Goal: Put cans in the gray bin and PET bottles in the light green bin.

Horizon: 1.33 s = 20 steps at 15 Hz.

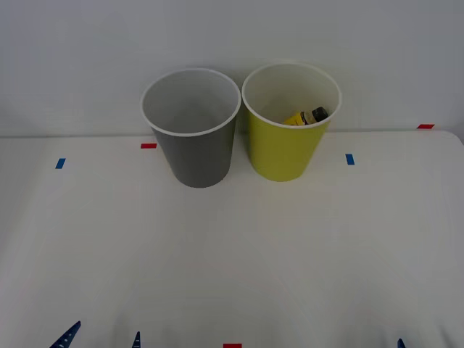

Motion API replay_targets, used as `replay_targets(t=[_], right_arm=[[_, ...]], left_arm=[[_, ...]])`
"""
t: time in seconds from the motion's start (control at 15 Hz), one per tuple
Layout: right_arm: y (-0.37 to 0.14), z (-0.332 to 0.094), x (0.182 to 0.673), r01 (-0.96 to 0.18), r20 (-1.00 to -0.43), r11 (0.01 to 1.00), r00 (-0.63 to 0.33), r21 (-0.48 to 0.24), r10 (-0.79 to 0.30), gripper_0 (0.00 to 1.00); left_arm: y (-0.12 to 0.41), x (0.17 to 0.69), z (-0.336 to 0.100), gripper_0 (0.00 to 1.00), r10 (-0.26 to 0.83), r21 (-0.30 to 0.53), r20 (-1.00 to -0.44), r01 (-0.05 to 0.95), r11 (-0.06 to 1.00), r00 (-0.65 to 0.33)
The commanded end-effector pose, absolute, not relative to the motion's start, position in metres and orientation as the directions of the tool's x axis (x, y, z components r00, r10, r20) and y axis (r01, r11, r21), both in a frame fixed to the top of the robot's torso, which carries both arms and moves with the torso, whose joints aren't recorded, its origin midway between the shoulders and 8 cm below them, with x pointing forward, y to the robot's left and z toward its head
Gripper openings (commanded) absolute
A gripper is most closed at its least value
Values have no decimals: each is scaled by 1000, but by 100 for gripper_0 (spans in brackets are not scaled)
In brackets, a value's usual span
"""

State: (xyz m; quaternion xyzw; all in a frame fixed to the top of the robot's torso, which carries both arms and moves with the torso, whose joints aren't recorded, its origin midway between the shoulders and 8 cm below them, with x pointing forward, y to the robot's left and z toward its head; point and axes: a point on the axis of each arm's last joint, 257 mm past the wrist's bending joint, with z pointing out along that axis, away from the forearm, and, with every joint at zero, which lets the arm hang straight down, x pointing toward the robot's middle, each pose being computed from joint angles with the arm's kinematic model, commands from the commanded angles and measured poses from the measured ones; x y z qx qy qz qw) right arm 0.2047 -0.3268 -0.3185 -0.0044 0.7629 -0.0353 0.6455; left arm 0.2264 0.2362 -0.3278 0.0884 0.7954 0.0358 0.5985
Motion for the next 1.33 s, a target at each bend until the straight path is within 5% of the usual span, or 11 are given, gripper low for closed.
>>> replay_targets(t=[0.07, 1.33], right_arm=[[-327, -318, 205, 39, -985, 997, -167, -59, -52, 100], [-327, -318, 205, 39, -985, 997, -167, -59, -52, 100]], left_arm=[[236, 226, -328, 100, 183, 163, -946, 98, 982, -268], [236, 226, -328, 100, 183, 163, -946, 98, 982, -268]])
